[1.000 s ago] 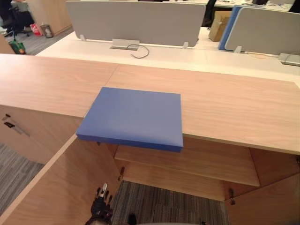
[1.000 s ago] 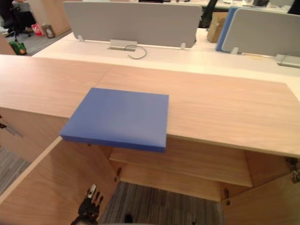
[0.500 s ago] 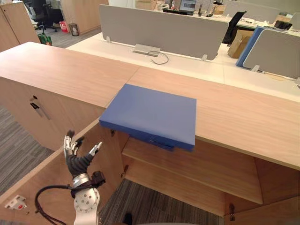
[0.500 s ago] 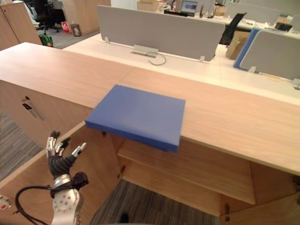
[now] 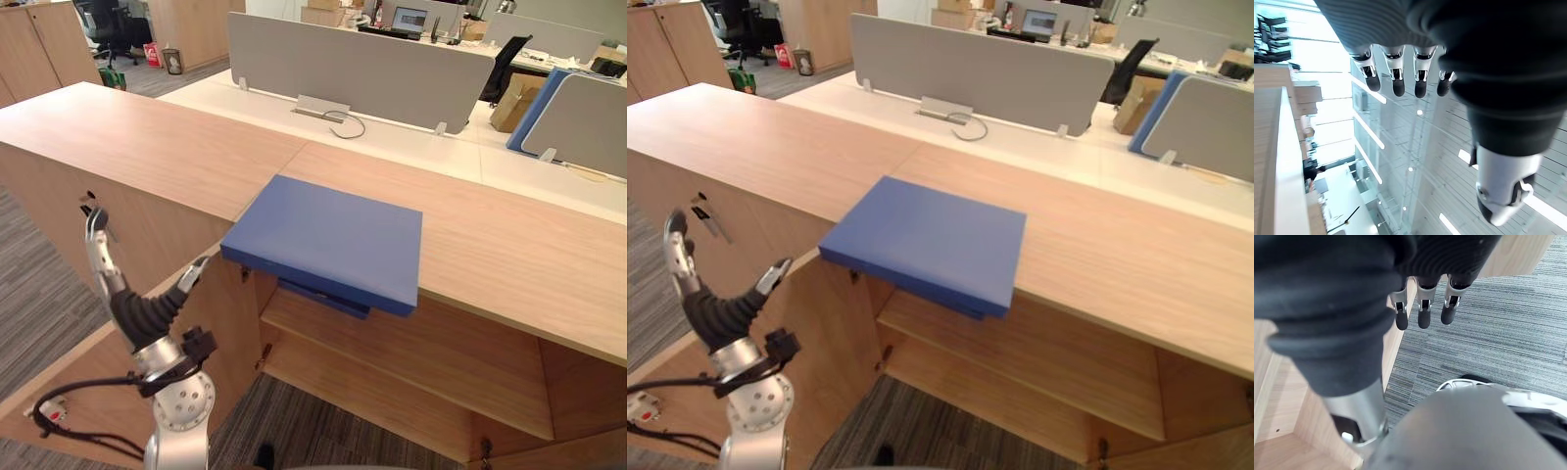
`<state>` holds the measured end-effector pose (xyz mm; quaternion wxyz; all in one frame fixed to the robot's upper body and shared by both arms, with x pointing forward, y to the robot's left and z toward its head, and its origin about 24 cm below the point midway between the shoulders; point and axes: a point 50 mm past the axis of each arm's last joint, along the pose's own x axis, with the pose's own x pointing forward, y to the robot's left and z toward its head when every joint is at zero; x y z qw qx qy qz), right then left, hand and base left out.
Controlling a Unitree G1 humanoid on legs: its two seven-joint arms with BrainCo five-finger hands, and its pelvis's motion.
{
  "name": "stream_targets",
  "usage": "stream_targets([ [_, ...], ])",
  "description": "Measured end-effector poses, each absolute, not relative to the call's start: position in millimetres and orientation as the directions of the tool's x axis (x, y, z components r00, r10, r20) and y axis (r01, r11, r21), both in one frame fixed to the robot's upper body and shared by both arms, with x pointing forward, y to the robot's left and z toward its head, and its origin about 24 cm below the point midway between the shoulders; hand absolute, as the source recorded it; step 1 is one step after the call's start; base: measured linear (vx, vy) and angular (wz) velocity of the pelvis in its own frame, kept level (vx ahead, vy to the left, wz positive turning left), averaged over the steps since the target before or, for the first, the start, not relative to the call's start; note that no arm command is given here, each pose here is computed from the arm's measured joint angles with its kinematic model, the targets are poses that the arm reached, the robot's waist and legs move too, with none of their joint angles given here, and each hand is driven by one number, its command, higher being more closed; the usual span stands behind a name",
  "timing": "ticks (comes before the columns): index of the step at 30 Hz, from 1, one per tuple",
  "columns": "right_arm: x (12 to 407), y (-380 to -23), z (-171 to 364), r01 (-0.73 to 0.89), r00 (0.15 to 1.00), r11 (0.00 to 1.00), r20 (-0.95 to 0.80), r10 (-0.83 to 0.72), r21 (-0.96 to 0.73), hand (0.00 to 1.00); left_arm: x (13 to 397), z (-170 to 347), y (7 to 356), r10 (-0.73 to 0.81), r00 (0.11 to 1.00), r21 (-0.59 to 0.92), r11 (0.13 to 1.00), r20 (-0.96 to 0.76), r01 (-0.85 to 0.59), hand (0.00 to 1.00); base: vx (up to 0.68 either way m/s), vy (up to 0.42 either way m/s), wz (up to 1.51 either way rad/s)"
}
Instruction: Walk over to the cabinet, pick up the folder, carry it to the office cabinet, place the folder inside the office cabinet, then close the office cabinet door
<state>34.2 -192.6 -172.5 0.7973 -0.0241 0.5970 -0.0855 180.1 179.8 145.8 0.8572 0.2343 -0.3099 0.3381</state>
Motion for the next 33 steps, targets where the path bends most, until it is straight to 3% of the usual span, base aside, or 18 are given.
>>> stream_targets([
  [7, 33.6, -193.3, -173.4, 0.102, 0.276, 0.985, -0.947, -0.164, -0.140, 0.00, 186.5, 158.3, 160.5, 0.107, 0.568, 0.407, 0.590, 0.816, -0.697, 0.00, -0.01, 0.006, -0.13],
  [13, 32.5, -194.6, -173.4, 0.096, 0.278, 0.986, -0.948, -0.155, -0.133, 0.00, 190.6, 158.0, 156.5, -0.091, 0.582, 0.537, 0.519, 0.808, -0.665, 0.00, -0.01, 0.001, -0.14],
  [29, 32.1, -198.9, -172.8, 0.067, 0.289, 0.988, -0.946, -0.149, -0.136, 0.00, 193.9, 153.8, 153.4, -0.302, 0.614, 0.676, 0.455, 0.729, -0.580, 0.00, -0.01, 0.006, -0.03],
  [33, 33.7, -201.0, -172.2, 0.063, 0.295, 0.989, -0.944, -0.150, -0.137, 0.00, 202.7, 135.3, 161.8, -0.334, 0.689, 0.759, 0.396, 0.644, -0.517, 0.00, -0.01, -0.004, -0.04],
])
